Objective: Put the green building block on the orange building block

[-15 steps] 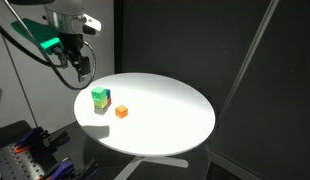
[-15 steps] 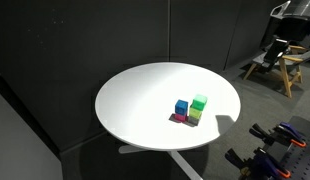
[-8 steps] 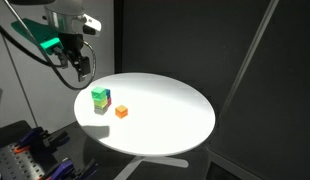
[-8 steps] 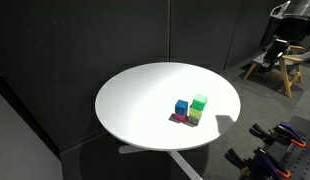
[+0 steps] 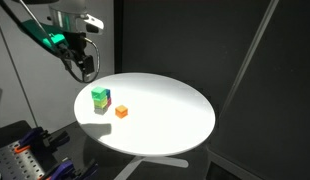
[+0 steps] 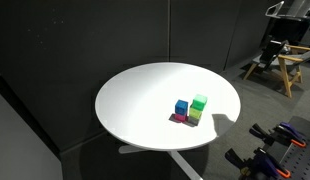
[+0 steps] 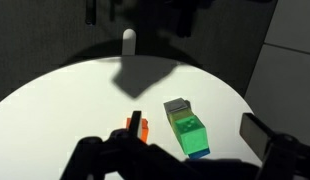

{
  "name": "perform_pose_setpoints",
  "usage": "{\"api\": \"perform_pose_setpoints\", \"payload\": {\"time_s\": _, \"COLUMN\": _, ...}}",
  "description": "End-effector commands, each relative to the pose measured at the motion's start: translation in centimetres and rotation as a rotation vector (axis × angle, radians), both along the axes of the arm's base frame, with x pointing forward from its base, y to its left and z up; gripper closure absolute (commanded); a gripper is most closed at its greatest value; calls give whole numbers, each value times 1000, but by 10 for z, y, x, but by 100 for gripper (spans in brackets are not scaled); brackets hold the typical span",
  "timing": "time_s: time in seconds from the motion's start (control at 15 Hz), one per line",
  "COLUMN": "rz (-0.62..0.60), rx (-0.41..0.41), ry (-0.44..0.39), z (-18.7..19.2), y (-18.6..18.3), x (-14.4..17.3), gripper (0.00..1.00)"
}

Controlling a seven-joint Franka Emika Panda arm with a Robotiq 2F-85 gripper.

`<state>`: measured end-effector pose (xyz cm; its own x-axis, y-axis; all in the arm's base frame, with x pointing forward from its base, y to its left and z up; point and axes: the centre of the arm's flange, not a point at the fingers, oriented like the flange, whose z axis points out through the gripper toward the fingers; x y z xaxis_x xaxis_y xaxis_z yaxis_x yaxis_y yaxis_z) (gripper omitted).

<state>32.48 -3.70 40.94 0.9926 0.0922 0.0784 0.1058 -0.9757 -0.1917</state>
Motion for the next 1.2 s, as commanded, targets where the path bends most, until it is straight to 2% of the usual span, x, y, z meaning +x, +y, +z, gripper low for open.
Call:
{"api": "perform_pose_setpoints", "payload": {"time_s": 0.0, "rz": 2, "rx": -67, "ry": -21, "z": 4, "y": 2, "x": 17, "gripper": 0}}
{"api": "perform_pose_setpoints", "payload": {"time_s": 0.27, "rz": 19, "rx": -122, "ry": -59, "z": 7, "y": 9, "x": 33, "gripper": 0}}
{"api": "perform_pose_setpoints", "payload": {"time_s": 0.53, "rz": 20, "rx": -140, "ry": -78, "z": 12, "y": 19, "x": 59, "gripper": 0}}
{"api": "perform_pose_setpoints", "payload": {"time_s": 1.13, "rz": 29, "rx": -172, "ry": -37, "z": 18, "y": 54, "x": 118, "gripper": 0}}
